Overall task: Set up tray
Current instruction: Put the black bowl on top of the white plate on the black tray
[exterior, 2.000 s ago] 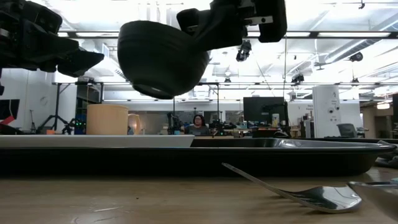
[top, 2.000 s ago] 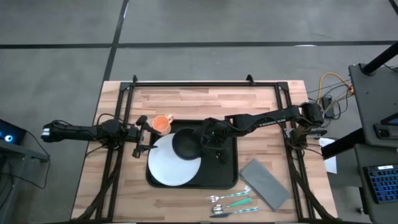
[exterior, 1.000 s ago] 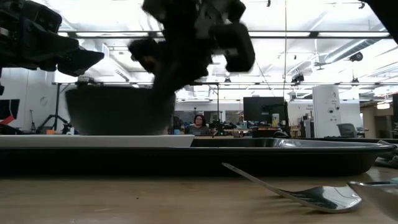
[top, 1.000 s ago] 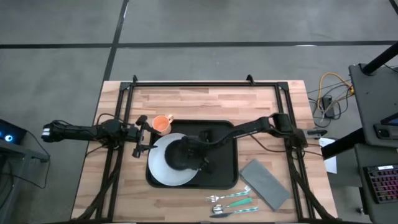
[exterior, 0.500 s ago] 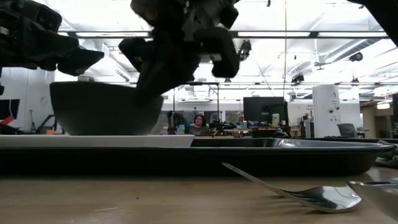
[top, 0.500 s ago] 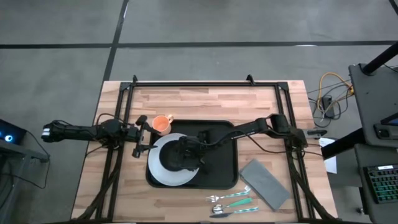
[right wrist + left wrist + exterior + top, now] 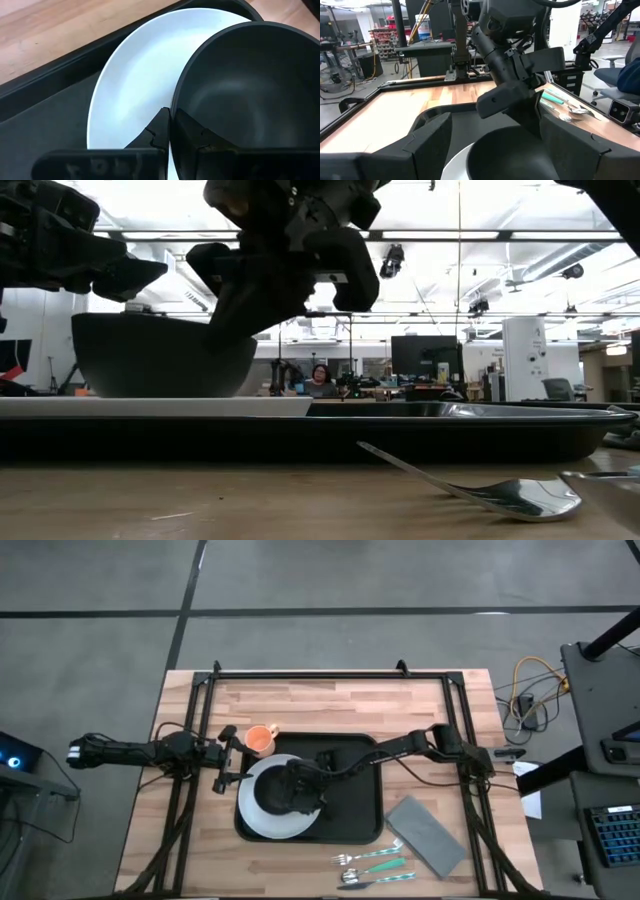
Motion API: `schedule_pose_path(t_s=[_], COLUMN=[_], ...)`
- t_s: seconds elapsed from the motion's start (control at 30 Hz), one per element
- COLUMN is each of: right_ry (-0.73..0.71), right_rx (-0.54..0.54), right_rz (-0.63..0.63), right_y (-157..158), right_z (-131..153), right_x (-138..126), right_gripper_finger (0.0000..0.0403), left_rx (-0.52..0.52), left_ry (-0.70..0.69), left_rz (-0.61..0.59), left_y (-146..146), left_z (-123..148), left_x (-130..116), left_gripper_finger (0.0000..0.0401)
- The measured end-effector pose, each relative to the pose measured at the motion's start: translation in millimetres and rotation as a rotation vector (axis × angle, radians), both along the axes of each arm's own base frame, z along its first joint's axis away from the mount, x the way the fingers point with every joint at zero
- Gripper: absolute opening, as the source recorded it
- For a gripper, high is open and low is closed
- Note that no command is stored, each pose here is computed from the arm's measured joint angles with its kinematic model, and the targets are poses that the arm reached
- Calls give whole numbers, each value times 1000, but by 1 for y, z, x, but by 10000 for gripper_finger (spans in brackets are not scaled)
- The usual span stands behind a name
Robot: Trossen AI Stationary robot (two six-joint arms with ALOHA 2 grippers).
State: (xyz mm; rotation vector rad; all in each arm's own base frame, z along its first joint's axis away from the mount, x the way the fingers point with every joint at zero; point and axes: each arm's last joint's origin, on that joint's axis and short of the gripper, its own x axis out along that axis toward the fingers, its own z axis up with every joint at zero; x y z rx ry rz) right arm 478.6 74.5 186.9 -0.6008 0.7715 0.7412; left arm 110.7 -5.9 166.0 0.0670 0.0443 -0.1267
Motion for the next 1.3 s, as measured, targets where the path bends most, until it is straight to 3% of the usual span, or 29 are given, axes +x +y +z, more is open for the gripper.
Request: schedule_pose_path(t_s=[0.33,1.3], right_ry=[11,-50], right_rx=[57,15], right_rz=[22,-44], right_y=[2,1], right_z=[1,-1], right_x=[-1,7], right_gripper_finger=[13,113], left_rx=[0,0], left_ry=[0,1], left_rz=[1,1], left_y=[0,0], left_z=[0,0], left_x=[0,0], left_gripper_finger=[280,279])
